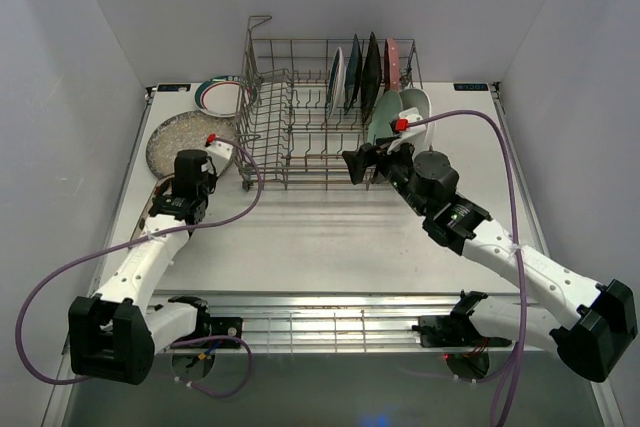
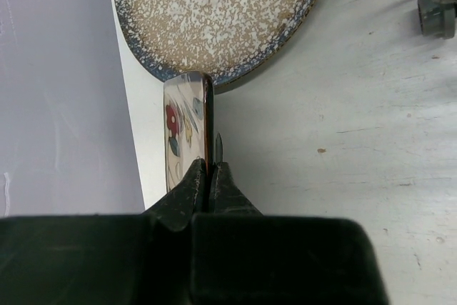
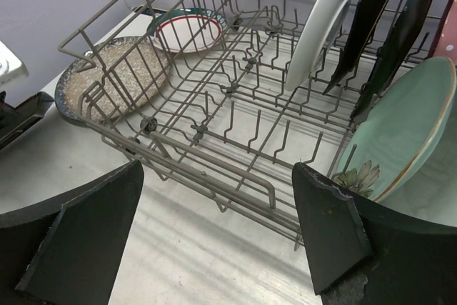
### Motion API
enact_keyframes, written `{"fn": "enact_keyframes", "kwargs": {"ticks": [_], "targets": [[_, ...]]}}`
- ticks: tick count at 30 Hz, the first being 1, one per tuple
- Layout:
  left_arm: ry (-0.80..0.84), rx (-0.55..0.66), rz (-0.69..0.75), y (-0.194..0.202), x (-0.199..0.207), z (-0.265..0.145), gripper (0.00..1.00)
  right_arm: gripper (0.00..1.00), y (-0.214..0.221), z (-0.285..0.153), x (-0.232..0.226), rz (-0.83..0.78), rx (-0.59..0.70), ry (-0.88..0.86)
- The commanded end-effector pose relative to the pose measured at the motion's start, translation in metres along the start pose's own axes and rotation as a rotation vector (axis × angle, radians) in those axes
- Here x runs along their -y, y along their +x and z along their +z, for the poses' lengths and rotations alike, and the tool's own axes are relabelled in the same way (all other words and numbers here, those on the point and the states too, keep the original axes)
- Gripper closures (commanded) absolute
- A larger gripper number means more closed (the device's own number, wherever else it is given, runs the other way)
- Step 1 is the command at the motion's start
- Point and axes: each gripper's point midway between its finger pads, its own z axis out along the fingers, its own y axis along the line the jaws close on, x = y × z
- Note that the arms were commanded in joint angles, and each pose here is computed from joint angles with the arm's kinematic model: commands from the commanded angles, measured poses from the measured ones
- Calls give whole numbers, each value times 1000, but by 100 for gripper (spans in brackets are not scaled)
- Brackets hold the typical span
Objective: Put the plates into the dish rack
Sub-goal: Pick up the plate from the corner of the board.
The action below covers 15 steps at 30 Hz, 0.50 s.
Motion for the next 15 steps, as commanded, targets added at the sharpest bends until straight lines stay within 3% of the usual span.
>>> {"fn": "enact_keyframes", "kwargs": {"ticks": [1, 15], "targets": [[-59, 196, -45, -61, -38, -31, 100, 10, -23, 5, -12, 6, 44, -49], [-14, 288, -80, -94, -55, -66, 100, 10, -16, 12, -26, -27, 20, -125]]}}
